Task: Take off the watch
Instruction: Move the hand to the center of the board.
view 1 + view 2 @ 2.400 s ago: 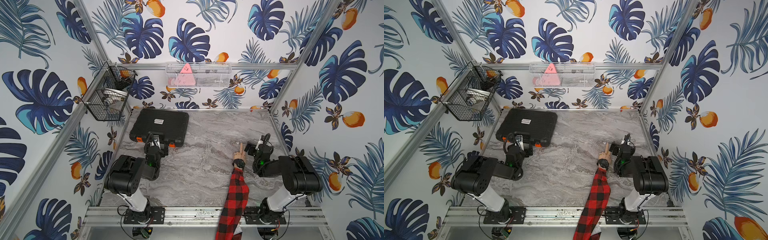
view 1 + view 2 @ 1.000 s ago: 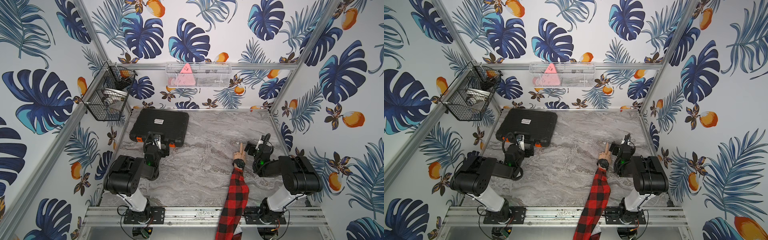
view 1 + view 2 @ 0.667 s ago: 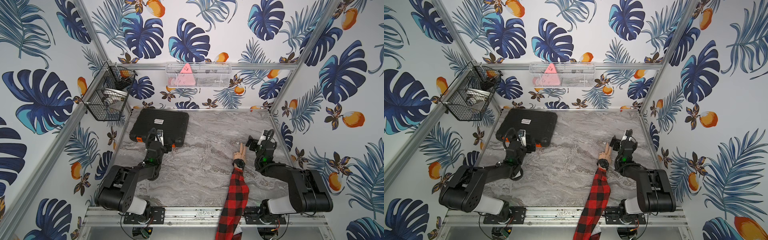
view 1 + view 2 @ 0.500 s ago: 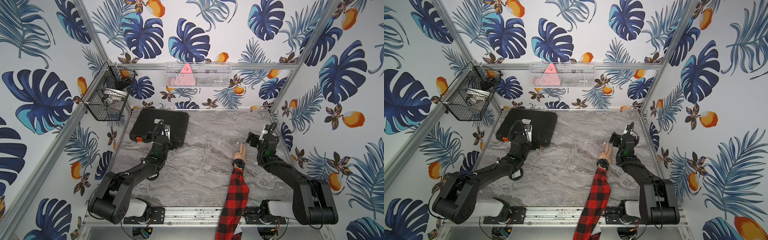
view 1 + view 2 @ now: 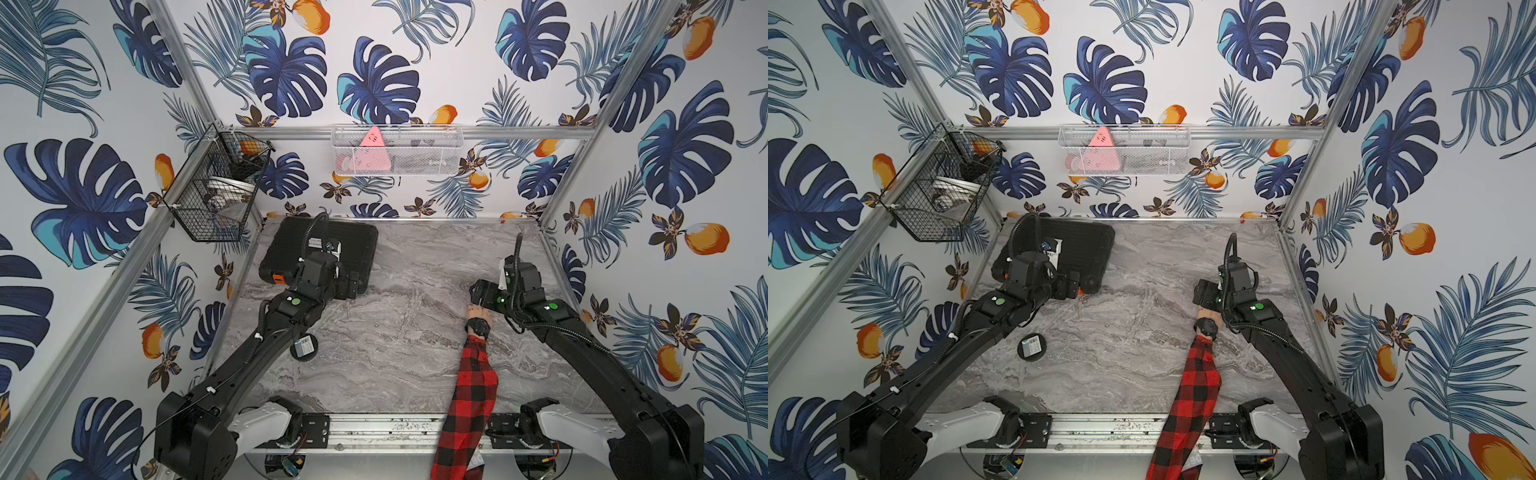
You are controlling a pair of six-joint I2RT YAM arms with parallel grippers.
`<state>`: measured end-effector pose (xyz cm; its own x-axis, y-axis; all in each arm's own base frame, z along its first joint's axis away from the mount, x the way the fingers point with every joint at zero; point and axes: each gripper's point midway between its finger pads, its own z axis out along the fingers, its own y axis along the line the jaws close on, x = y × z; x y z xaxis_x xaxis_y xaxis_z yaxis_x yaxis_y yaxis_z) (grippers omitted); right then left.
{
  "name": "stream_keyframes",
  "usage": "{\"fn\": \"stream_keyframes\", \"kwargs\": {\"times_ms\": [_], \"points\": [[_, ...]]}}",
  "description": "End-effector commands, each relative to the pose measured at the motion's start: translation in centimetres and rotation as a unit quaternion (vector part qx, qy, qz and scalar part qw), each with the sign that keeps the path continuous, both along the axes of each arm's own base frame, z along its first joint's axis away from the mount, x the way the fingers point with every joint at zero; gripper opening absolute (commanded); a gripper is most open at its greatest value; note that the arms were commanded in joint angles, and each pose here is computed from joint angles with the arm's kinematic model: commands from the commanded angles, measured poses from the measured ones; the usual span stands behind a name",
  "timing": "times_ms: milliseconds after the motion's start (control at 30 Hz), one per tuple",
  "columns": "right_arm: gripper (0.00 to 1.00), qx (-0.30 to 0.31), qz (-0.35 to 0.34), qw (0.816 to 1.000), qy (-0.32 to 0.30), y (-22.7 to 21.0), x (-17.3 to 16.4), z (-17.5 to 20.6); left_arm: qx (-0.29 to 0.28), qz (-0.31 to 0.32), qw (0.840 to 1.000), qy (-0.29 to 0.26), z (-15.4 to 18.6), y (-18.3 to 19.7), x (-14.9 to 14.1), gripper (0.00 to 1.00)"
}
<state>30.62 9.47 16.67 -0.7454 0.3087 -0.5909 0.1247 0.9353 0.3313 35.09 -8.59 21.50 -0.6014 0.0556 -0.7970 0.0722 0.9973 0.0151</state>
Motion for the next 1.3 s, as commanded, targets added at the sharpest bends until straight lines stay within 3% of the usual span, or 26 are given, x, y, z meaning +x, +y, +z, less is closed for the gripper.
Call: {"fn": "stream_keyframes", "kwargs": {"times_ms": [0,300,667,1267], "points": [[0.89,0.004,-0.032,0.995,0.089,-0.2,-3.9,-2.4,0.000,-0.013,0.998,0.062,-3.0,-0.2,-1.7,0.99],[0.88,-0.009,-0.084,0.984,0.154,-1.3,-8.2,-6.6,0.007,-0.010,0.997,0.082,-3.8,-0.1,-1.9,0.99],[0.81,-0.021,-0.070,0.977,0.200,0.8,-9.3,-11.0,-0.002,-0.013,0.996,0.084,-3.8,-0.4,-2.0,0.99],[0.53,-0.058,-0.047,0.977,0.198,2.8,-8.9,-12.2,-0.009,-0.017,0.996,0.086,-3.8,-0.6,-2.0,0.99]]}}
